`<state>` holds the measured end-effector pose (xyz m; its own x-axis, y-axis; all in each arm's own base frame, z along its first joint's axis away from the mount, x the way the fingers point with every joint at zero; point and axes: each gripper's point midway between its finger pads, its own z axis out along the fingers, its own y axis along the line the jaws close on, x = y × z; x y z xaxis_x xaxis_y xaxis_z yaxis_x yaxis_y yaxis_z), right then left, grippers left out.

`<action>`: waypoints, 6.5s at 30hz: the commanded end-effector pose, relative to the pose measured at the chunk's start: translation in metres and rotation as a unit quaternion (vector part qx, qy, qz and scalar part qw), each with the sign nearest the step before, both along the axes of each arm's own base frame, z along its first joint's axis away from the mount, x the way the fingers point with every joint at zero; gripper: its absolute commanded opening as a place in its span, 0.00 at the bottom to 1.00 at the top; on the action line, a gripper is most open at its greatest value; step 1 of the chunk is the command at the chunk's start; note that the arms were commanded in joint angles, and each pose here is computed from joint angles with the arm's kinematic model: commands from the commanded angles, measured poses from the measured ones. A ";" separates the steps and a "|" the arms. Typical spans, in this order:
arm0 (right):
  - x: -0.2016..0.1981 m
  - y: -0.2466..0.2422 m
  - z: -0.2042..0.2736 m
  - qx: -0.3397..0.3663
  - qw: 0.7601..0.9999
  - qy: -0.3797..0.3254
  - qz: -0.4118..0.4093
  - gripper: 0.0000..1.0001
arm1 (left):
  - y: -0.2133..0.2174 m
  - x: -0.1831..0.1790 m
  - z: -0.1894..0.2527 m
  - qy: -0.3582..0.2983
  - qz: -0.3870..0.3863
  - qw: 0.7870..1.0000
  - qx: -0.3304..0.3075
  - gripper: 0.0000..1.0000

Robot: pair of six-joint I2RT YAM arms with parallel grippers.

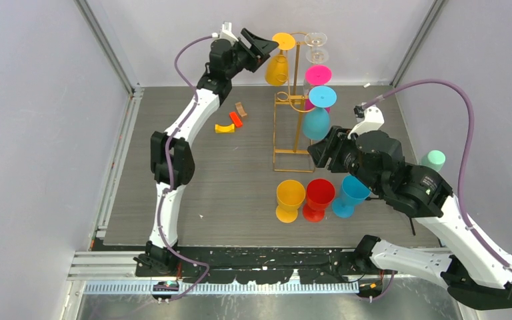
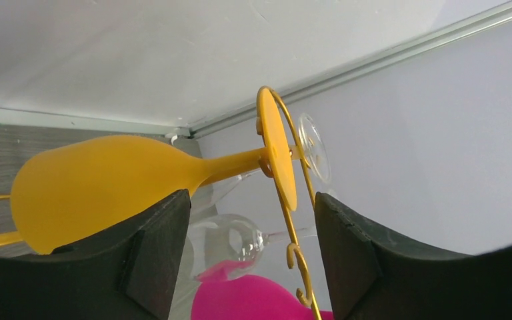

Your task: Take the wine glass off the wine glass rack

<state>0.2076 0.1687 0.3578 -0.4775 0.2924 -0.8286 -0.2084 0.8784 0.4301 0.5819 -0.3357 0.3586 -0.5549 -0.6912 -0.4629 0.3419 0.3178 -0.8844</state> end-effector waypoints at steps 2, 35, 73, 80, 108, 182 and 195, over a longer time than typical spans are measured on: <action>0.000 0.001 0.008 0.027 1.000 -0.009 -0.003 0.58 | -0.005 -0.003 0.042 -0.028 0.017 0.999 -0.037 0.70; -0.001 -0.008 -0.001 0.021 1.000 -0.011 -0.017 0.57 | -0.001 0.028 0.030 0.039 0.075 0.994 -0.068 0.31; 0.000 -0.008 -0.002 0.018 1.000 -0.011 -0.018 0.58 | 0.038 0.007 0.102 -0.037 0.101 0.990 -0.094 0.00; -0.005 -0.003 0.002 0.028 1.000 -0.012 0.001 0.68 | 0.059 0.001 0.106 -0.045 0.088 0.991 -0.096 0.00; -0.010 0.090 0.008 0.200 0.969 0.003 0.143 0.71 | 0.169 -0.276 0.150 -0.075 0.014 0.986 -0.147 0.00; 0.015 0.158 -0.053 -0.044 0.977 0.041 0.206 0.00 | 0.273 -0.386 0.018 -0.054 0.227 0.929 0.287 0.97; -0.021 0.190 -0.141 -0.245 0.916 0.137 0.286 0.00 | 0.321 -0.362 -0.012 -0.018 0.325 0.866 0.379 0.97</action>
